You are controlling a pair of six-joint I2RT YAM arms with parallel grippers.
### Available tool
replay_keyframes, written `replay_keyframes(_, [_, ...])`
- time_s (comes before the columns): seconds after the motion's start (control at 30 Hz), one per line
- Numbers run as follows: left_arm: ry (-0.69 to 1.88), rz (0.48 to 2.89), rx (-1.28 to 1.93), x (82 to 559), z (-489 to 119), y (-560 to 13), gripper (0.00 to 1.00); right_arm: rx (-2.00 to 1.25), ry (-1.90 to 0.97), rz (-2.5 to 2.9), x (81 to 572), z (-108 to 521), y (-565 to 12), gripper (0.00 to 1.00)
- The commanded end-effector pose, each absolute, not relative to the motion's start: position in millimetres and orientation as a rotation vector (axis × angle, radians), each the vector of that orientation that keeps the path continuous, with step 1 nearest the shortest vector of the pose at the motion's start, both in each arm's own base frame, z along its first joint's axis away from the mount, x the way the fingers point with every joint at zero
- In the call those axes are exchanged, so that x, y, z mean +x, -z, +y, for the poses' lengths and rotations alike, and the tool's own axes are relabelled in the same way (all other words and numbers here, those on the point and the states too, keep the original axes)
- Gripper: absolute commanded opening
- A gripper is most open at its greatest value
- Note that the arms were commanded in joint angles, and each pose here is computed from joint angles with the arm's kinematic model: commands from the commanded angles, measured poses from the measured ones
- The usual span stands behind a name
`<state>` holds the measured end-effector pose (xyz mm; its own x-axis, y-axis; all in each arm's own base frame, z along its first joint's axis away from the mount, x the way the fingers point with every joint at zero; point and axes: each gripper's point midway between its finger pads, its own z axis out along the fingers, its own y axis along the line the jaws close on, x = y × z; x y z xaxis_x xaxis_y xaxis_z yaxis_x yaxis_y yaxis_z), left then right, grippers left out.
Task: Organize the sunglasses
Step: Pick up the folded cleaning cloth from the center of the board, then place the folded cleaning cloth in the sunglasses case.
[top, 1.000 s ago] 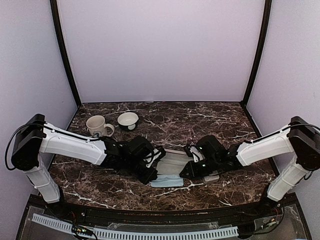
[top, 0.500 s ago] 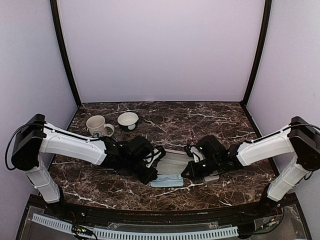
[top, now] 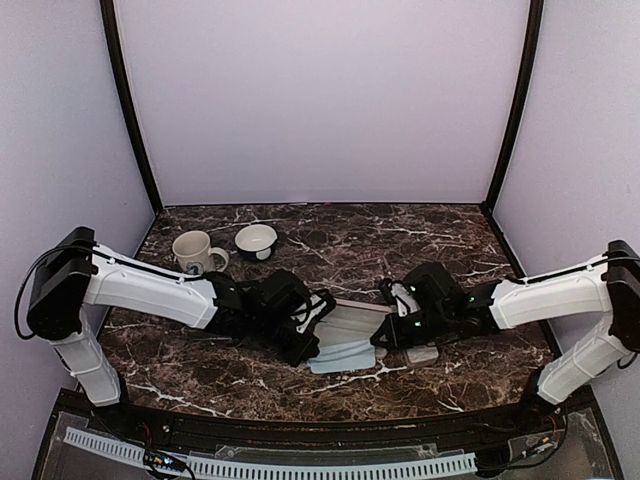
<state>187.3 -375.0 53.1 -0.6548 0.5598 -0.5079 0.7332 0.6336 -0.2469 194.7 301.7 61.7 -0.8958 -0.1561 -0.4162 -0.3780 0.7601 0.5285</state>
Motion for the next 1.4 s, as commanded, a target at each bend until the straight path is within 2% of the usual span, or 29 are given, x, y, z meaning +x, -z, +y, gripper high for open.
replay_keyframes(0.0, [0.646,2.419,1.042,202,-390,-65,0.00,-0.348,-0.809,2.615,200,285,-60,0.00])
replay_keyframes(0.57, [0.650,2.395,0.980,245,-399,-69,0.00,-0.283,-0.664,2.584,220,271,-64,0.00])
replay_keyframes(1.37, [0.582,2.409,0.990,264,-396,-54,0.00,-0.333,-0.580,2.600,230,275,-56,0.00])
